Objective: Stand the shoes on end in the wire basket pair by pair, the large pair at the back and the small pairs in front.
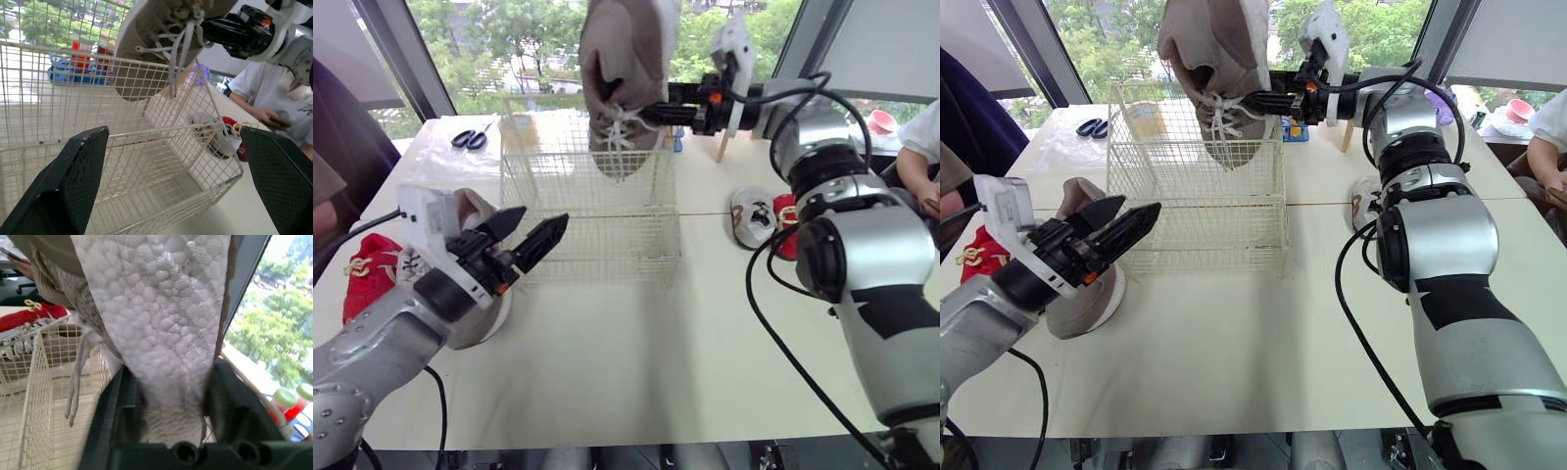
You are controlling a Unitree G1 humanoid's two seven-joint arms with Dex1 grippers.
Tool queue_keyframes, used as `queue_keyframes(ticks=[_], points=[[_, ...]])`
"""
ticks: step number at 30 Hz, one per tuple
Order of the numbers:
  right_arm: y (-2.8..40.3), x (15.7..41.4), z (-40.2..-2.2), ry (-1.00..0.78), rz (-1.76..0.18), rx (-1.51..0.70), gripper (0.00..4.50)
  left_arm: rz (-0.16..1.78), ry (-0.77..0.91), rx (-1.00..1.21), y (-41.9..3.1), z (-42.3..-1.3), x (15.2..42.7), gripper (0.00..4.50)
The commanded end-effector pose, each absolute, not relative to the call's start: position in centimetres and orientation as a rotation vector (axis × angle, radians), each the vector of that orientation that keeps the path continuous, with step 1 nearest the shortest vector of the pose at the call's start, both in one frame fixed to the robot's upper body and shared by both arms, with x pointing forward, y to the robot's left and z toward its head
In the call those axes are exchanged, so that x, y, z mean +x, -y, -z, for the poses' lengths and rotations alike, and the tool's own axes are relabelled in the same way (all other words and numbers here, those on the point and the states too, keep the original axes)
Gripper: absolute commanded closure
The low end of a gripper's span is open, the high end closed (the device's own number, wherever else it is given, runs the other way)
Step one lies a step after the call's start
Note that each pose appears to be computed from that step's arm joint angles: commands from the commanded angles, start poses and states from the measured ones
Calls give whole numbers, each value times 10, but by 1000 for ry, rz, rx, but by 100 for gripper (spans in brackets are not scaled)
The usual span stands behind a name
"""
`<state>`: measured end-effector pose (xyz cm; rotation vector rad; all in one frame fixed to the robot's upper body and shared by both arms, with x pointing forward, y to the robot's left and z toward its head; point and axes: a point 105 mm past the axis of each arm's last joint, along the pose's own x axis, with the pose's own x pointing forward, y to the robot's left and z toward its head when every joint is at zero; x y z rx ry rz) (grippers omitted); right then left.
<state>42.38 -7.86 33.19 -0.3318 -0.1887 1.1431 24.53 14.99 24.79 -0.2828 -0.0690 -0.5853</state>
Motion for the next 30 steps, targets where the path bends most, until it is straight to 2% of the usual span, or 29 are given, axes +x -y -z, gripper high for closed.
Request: queue_keyframes(ticks=[1,2,13,17,20,22,24,27,30], points=[[82,420,-372,315,-1078,-352,40,585,110,-270,-150,-255,245,9],[85,419,-375,324,-1071,-343,5,582,111,-270,-150,-255,245,9],[131,410,-395,391,-1016,-317,5,536,126,-263,-162,-258,252,9],[166,402,-403,405,-948,-372,2,360,184,-243,-210,-281,259,5],[189,390,-417,446,-905,-403,2,127,89,-54,-263,-281,268,5],[190,375,-425,474,-970,-387,2,26,-20,25,-289,-276,278,5],[177,357,-421,456,-1124,-364,2,-40,-124,42,-312,-271,288,5],[137,315,-369,280,-1397,-471,2,-91,-281,55,-338,-260,311,5],[110,285,-329,179,-1493,-524,2,-57,-382,23,-343,-250,336,5]])
